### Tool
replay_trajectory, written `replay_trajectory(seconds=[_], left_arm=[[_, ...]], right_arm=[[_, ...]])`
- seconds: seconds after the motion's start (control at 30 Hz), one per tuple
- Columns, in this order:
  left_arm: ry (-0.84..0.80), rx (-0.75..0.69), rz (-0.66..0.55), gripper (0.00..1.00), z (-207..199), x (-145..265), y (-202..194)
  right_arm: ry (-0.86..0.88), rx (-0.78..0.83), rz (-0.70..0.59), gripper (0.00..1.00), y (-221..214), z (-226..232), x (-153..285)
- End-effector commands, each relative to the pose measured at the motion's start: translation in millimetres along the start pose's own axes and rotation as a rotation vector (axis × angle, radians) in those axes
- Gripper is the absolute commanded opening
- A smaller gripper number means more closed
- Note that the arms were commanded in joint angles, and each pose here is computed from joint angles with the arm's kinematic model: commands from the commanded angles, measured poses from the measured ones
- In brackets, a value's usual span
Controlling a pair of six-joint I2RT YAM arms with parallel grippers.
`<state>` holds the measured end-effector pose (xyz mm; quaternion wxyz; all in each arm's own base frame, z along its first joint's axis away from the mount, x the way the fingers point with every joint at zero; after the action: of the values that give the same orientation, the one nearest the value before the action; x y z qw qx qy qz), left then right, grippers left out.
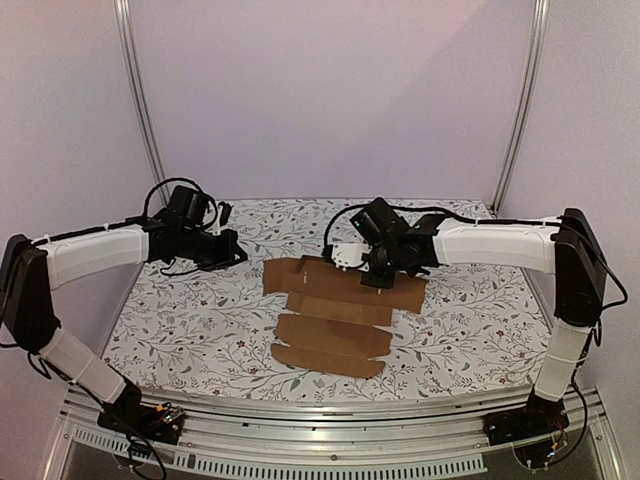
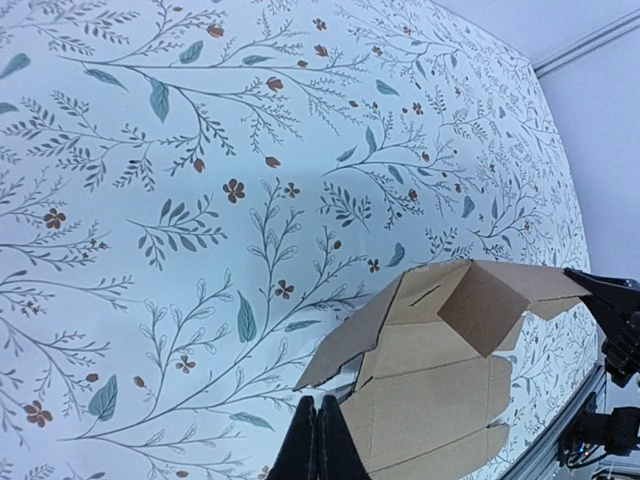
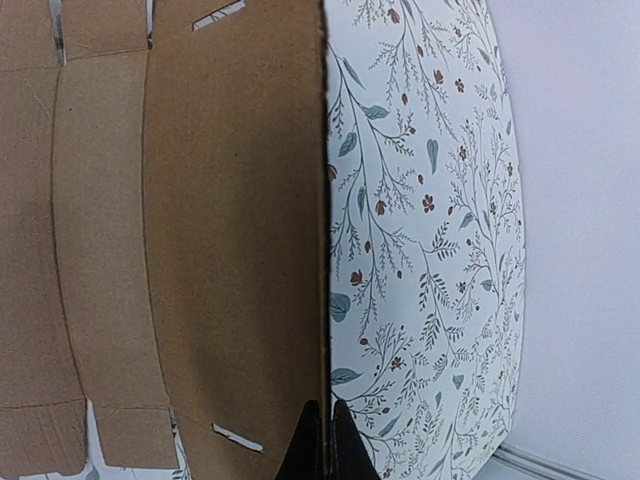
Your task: Fold the paper box
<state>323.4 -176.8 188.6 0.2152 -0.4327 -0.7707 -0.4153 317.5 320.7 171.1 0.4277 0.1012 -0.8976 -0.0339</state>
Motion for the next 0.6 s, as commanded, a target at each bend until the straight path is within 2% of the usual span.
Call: replay_trajectory(seconds=[0.0,0.33,0.57], left_arm=[[-0.046,0.013,0.019,0.0,11.0,-22.6,3.0],[-0.168,-0.003,0.099,0.0,14.8,-62.5,-12.7],[-0.268,-0.048,0.148,0.0,0.4,-80.3,-26.9]], right_arm=[[-0.147,0.069,-0.03,0.0,8.0,-7.3,8.9],[-0.237,0.16,-0.011,0.0,10.5,4.4,-3.4],[-0.266,0.162,-0.015,0.0,11.2,7.0,-3.6]])
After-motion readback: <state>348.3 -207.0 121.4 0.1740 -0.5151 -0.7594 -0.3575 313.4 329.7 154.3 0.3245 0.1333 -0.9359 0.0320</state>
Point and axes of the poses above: each gripper's point midway between its finger pads, its own x axis back along the fingers, its own z axis along the line the jaws close on, y = z × x, the point moved 6 cm from there along x, back along the fingers, and after that the axes turned 10 degrees about x, right-handed, at the moved point
